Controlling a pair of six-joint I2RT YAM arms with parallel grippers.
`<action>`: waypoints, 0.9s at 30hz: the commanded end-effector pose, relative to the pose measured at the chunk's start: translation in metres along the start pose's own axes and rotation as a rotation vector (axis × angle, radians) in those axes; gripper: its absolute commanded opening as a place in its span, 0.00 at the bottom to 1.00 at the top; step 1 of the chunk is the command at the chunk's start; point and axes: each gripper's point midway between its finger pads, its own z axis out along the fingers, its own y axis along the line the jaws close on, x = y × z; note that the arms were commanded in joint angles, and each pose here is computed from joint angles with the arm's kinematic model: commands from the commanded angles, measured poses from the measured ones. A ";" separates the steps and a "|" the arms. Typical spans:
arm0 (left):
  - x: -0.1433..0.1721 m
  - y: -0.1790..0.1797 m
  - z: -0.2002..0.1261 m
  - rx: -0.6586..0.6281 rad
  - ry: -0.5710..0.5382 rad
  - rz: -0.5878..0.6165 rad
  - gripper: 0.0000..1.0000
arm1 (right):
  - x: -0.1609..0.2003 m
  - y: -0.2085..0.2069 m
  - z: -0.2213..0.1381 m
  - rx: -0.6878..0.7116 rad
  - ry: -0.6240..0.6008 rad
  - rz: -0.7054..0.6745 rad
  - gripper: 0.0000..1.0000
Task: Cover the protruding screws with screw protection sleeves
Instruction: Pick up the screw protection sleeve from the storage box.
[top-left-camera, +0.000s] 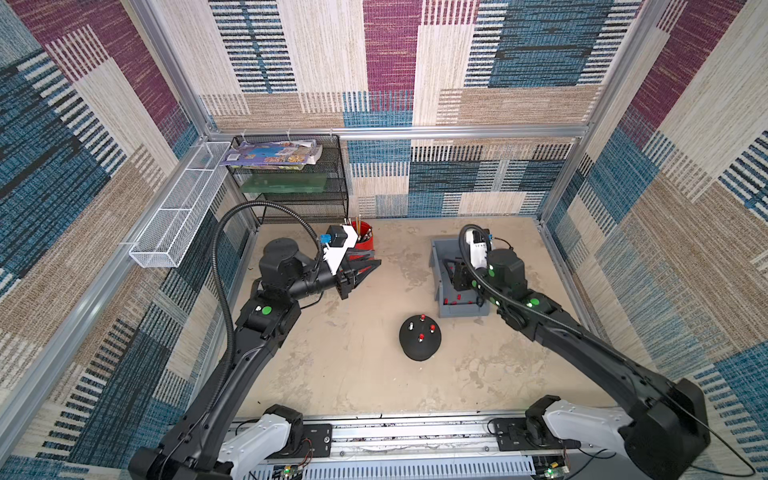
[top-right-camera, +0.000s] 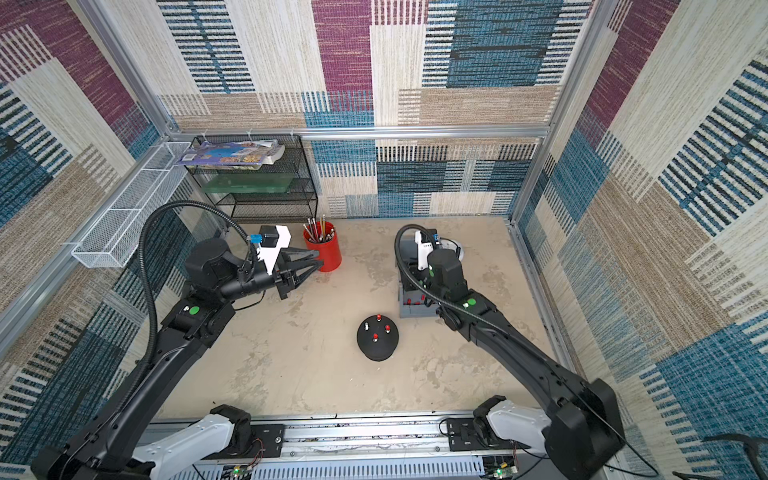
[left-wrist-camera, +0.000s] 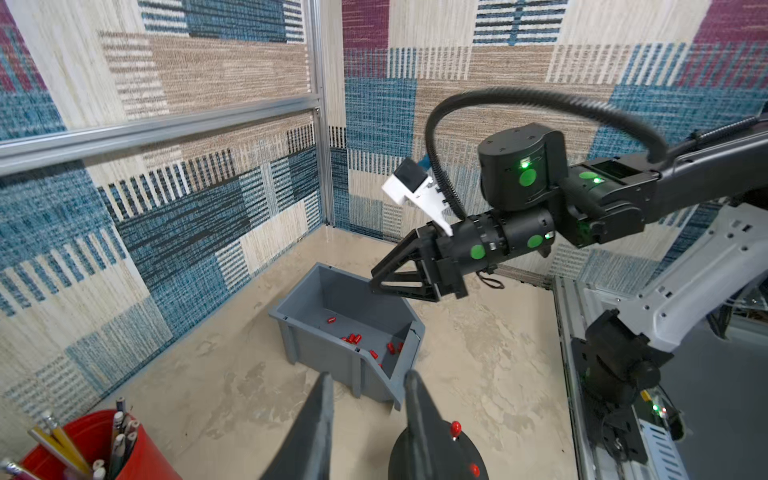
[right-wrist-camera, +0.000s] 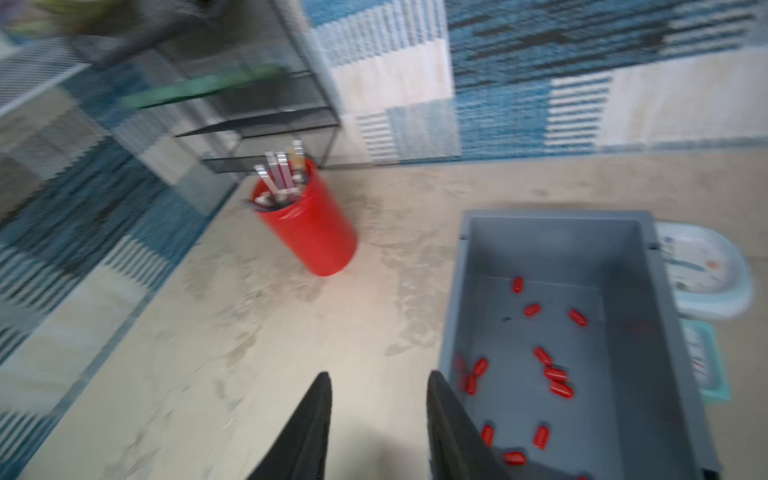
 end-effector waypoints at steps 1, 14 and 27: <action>0.005 0.007 0.008 -0.018 0.017 -0.111 0.29 | 0.028 -0.042 0.022 0.227 0.148 0.031 0.36; 0.014 0.006 0.007 -0.041 0.033 -0.077 0.30 | 0.082 -0.098 0.105 0.317 0.345 0.068 0.26; 0.020 0.009 0.007 -0.058 0.061 -0.068 0.30 | 0.118 -0.106 0.134 0.298 0.444 0.111 0.27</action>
